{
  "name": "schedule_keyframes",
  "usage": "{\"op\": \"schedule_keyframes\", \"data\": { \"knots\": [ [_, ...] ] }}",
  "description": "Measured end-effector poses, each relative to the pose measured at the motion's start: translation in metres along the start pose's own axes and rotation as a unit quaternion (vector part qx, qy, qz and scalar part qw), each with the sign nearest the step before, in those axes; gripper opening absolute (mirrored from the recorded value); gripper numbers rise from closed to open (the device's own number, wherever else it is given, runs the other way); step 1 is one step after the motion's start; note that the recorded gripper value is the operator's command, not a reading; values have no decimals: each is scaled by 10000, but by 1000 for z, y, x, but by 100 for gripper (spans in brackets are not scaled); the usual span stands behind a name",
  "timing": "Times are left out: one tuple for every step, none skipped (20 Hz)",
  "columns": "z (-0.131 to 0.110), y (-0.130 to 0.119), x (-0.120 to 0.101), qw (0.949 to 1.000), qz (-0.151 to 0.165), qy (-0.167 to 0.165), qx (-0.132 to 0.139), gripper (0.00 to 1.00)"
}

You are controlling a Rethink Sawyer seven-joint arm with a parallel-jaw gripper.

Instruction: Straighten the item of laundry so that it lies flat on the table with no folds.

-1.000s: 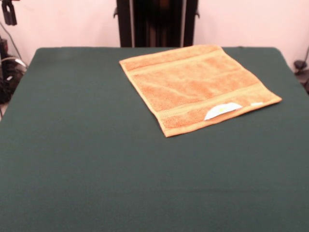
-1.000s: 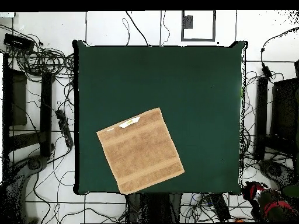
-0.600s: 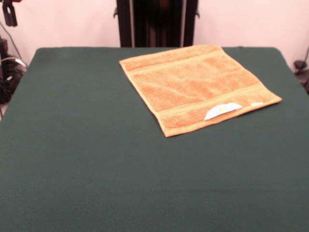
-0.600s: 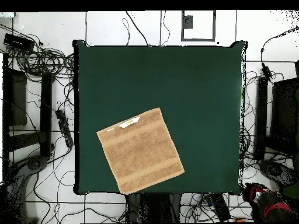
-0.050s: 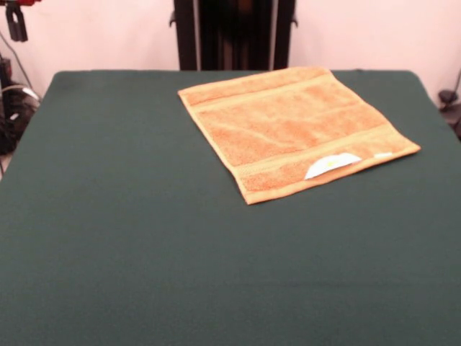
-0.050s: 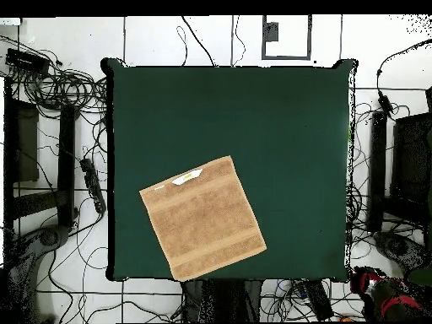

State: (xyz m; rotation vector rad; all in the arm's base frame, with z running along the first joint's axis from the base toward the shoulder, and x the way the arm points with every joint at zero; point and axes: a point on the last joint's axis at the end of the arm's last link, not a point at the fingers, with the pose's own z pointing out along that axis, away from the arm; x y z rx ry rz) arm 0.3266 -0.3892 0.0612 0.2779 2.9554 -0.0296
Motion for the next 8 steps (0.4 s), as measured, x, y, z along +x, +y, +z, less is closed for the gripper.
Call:
{"op": "schedule_keyframes", "data": {
  "knots": [
    [0,0,0,10000,-3,-1,1,0],
    [0,0,0,10000,-6,-1,1,0],
    [0,0,0,10000,-8,-2,2,0],
    [0,0,0,10000,-10,-1,3,0],
    [0,0,0,10000,-12,0,4,0],
    [0,0,0,10000,-15,8,5,0],
    [0,0,1,10000,-19,24,4,0],
    [0,0,1,10000,-22,40,4,0]
  ]
}}
